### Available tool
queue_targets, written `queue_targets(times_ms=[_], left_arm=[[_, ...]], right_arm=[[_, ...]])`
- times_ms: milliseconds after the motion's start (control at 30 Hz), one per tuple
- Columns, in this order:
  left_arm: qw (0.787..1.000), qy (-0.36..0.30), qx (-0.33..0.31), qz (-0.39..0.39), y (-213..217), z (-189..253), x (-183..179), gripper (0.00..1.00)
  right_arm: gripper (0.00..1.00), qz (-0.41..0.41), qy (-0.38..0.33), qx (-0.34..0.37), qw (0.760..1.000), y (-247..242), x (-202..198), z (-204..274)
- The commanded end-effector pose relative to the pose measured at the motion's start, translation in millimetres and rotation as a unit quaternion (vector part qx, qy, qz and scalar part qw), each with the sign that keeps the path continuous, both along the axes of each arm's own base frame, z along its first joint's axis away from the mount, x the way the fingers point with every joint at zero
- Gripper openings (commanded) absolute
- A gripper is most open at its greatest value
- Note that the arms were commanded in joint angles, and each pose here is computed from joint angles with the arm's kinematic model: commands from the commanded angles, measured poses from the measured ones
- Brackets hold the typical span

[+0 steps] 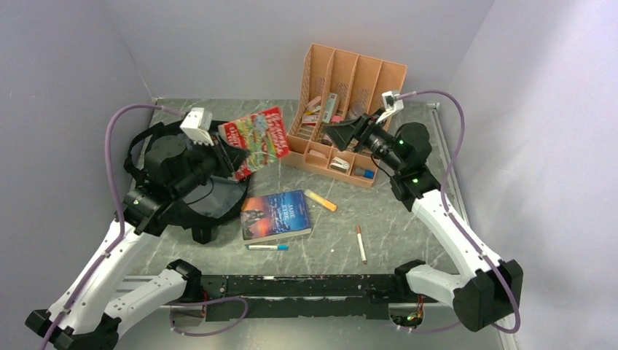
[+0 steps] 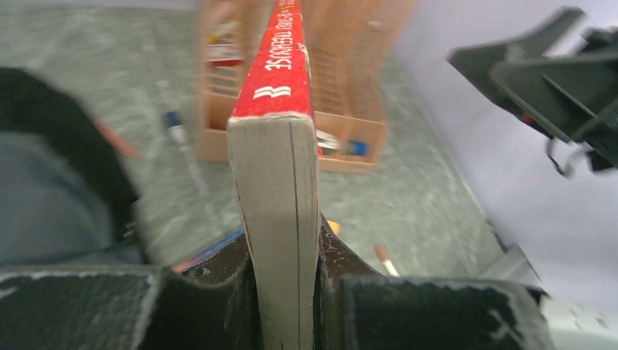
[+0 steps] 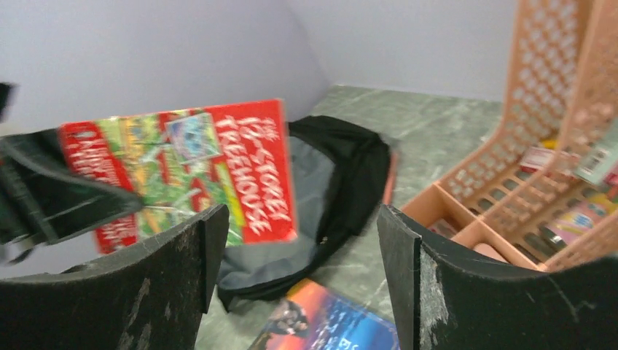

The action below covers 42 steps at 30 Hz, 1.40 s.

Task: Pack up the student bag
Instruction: Pick up the book from the center of the board, then place the book in the student bag.

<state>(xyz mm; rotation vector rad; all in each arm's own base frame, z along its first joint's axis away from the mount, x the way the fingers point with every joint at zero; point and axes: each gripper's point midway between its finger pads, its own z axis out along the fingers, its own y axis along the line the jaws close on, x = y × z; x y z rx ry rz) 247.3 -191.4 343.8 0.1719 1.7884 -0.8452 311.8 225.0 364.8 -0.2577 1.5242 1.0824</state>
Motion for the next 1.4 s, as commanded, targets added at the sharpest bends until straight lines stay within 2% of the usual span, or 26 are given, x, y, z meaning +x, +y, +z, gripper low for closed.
queue_targets(times_ms=[0, 133, 267, 400, 533, 667, 833, 1133, 1367], left_arm=[[0.972, 0.017, 0.036, 0.232, 83.9, 10.4, 16.6, 0.05], [0.929, 0.034, 0.041, 0.367, 141.7, 10.2, 1.1, 0.05], [0.886, 0.047, 0.045, 0.459, 184.5, 9.2, -21.1, 0.05], [0.864, 0.065, 0.064, 0.495, 200.6, 0.1, -30.5, 0.05], [0.851, 0.081, 0.071, 0.514, 206.6, -10.7, -34.6, 0.05], [0.835, 0.094, 0.081, 0.535, 213.9, -19.9, -38.2, 0.05], [0.836, 0.093, 0.083, 0.535, 214.4, -21.5, -38.6, 0.05], [0.838, 0.092, 0.081, 0.532, 213.2, -21.4, -38.1, 0.05], [0.833, 0.093, 0.071, 0.541, 218.4, -23.7, -45.0, 0.05]], right_arm=[[0.79, -0.094, 0.046, -0.051, 0.993, 1.6, 37.3, -48.9], [0.8, -0.072, 0.004, -0.138, 0.988, 64.2, 40.1, -73.3], [0.8, 0.064, -0.048, -0.184, 0.98, 140.3, 30.3, -95.7], [0.82, 0.175, -0.139, -0.254, 0.941, 212.5, 11.9, -138.3], [0.84, 0.215, -0.259, -0.316, 0.887, 271.5, -10.2, -180.2], [0.85, 0.215, -0.326, -0.33, 0.859, 309.9, -15.2, -207.7], [0.86, 0.175, -0.383, -0.365, 0.83, 345.3, -2.3, -234.8], [0.86, 0.102, -0.414, -0.406, 0.808, 370.3, 34.4, -267.0], [0.79, 0.063, -0.429, -0.44, 0.786, 374.9, 55.7, -287.8]])
